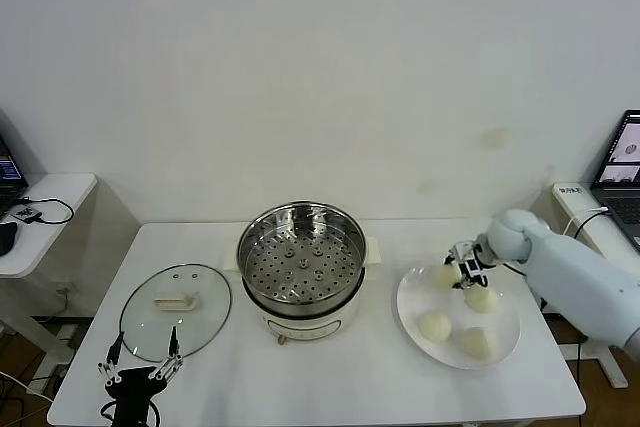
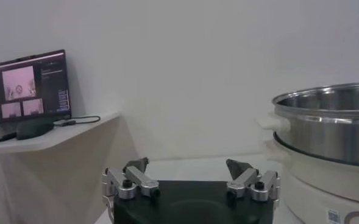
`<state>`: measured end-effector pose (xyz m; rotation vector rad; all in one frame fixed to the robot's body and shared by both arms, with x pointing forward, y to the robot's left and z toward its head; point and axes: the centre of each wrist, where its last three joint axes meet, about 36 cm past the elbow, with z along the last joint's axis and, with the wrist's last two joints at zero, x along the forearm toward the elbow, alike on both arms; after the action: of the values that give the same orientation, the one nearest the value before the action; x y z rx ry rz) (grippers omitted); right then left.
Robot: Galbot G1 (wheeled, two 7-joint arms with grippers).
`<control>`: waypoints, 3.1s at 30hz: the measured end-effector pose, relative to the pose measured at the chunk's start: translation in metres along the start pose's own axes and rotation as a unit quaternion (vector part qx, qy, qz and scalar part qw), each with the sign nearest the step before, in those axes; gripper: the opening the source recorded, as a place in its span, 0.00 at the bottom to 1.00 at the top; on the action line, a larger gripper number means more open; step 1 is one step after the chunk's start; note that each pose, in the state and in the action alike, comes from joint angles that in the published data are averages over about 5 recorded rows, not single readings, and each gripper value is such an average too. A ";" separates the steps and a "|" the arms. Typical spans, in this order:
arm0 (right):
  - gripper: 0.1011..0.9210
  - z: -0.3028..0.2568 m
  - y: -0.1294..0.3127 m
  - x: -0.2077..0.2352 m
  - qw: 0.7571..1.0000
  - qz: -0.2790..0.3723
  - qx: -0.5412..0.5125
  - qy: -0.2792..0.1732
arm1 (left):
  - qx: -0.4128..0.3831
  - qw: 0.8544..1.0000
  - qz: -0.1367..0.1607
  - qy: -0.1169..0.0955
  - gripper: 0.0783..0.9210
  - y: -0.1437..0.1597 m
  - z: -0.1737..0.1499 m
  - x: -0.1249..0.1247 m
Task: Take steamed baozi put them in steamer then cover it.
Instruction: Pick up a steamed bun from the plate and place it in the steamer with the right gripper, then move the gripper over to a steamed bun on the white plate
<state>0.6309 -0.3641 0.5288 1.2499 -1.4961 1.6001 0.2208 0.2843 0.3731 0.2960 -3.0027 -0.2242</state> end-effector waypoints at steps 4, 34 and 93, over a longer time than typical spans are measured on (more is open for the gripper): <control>0.60 -0.015 -0.025 0.037 0.999 0.026 0.014 -0.021 | 0.002 1.000 0.004 -0.002 0.88 -0.001 -0.001 -0.001; 0.61 -0.279 -0.136 0.052 0.930 0.039 0.347 -0.114 | 0.002 1.000 -0.013 -0.010 0.88 0.016 -0.005 -0.005; 0.88 -0.153 -0.066 0.125 0.982 0.011 0.188 -0.027 | -0.001 1.000 -0.002 -0.026 0.88 0.020 -0.019 -0.007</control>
<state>0.6099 -0.2247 0.6826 1.4939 -1.2779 1.9410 0.2261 0.3026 0.3946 0.3005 -3.0537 -0.2381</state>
